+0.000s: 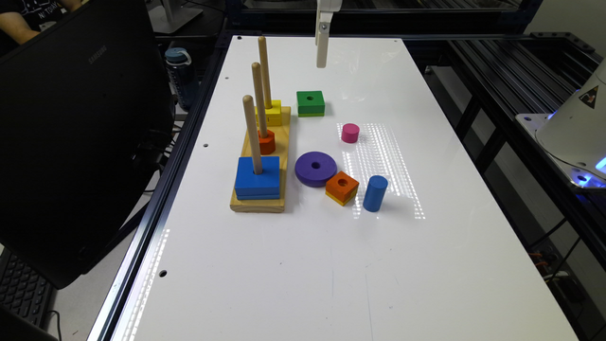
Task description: Pick up green block.
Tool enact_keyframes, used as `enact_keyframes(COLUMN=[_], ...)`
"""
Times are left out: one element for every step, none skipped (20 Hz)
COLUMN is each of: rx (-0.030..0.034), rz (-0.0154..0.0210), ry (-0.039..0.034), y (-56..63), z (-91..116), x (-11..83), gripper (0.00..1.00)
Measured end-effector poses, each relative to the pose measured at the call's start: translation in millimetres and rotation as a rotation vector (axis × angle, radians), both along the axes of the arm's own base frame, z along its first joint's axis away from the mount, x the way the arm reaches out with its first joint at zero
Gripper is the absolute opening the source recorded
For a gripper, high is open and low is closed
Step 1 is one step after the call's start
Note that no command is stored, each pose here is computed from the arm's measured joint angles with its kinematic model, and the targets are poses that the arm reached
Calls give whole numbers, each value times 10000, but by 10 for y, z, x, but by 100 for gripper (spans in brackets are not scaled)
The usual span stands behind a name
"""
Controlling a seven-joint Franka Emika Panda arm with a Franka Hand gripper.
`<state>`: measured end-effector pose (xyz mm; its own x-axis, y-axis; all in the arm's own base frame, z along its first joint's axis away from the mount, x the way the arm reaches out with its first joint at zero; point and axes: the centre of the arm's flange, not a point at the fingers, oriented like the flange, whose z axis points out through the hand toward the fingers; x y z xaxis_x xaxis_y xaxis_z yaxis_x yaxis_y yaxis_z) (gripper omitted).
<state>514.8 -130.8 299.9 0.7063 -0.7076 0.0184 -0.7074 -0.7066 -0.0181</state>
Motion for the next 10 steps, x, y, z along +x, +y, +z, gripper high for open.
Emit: enact_keyframes(rx=[3, 4, 4, 4, 3, 7, 17, 33, 39, 38], rz=[0, 0, -1, -2, -2, -2, -1, 5, 19, 31], ry=[6, 9, 10, 10, 10, 18, 37, 56, 56, 45], y=[0, 0, -1, -2, -2, -2, -3, -4, -10, -15], z=[-4, -6, -6, -6, -6, -11, -28, -72, -132, -181], x=[0, 0, 0, 0, 0, -1, -1, 2, 8, 15], gripper=[100, 100, 100, 100, 100, 100, 100, 100, 100, 100])
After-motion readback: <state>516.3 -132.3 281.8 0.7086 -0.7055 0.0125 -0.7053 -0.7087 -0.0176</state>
